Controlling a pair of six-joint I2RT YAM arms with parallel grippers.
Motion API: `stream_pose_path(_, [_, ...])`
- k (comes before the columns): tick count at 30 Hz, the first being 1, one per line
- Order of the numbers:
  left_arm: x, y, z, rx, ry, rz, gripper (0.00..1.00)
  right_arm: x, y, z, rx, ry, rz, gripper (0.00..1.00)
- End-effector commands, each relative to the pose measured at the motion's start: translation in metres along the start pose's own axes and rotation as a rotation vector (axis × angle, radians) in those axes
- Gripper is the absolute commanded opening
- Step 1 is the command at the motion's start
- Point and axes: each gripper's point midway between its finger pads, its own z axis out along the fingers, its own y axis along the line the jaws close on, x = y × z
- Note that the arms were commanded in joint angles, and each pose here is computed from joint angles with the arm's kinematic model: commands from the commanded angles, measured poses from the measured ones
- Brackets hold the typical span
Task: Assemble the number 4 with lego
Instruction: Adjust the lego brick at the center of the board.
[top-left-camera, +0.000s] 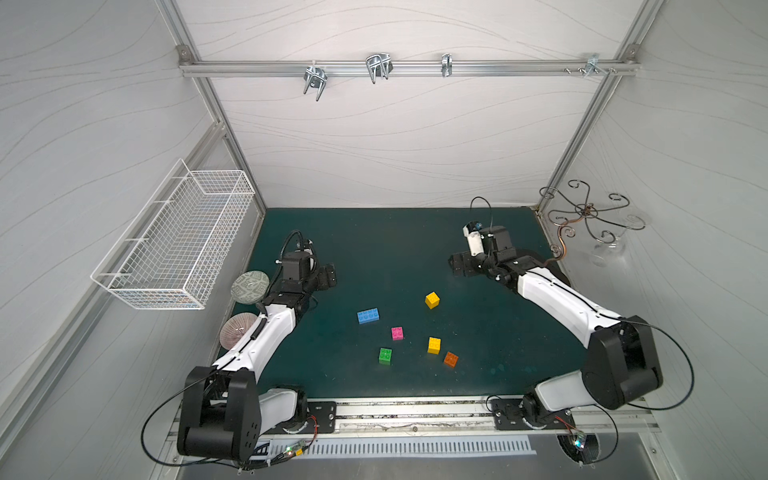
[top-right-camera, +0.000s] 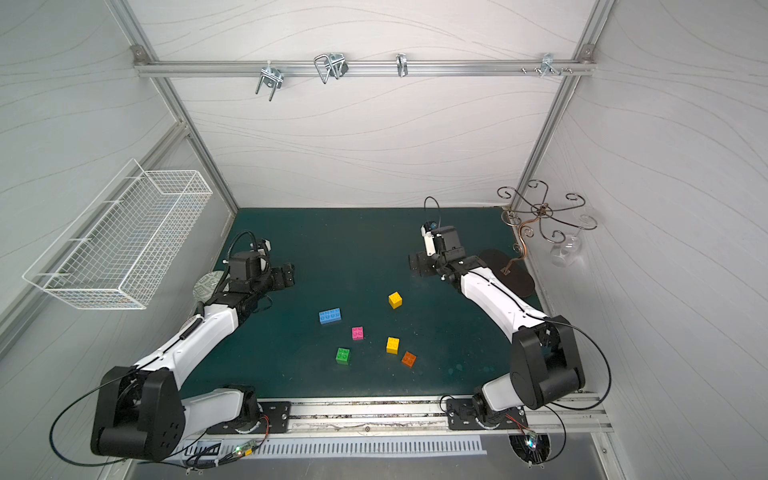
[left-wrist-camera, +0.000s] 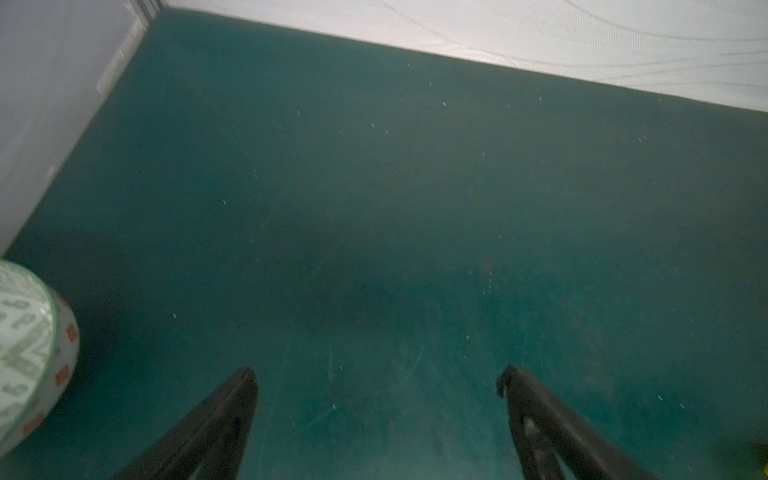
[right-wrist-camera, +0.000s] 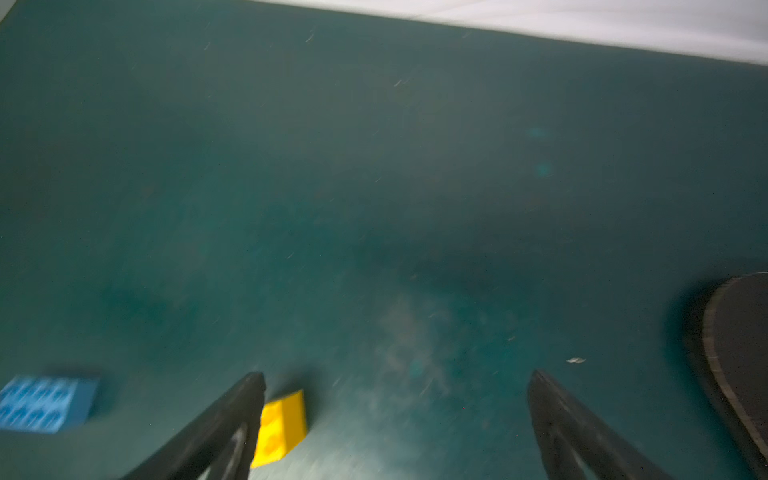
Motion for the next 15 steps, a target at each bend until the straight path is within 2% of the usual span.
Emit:
stream_pose_path(1, [0.007,-0.016,-0.018,0.077,0.083,-0.037,0.95,0.055,0.028,-0.001,-0.100,0.247,0.011,0.99])
stream_pose_path(7, [0.018,-0.030,-0.029,0.144,0.097,-0.048,0.94,0.078,0.065,0.001,-0.204,0.373,-0.046,0.95])
stream_pose_path(12, [0.019,-0.036,-0.028,0.159,0.107,-0.039,0.94,0.089,0.082,0.017,-0.213,0.453,-0.131,0.90])
stream_pose_path(15, [0.020,-0.037,-0.027,0.161,0.109,-0.043,0.94,0.093,0.087,0.030,-0.198,0.492,-0.153,0.83])
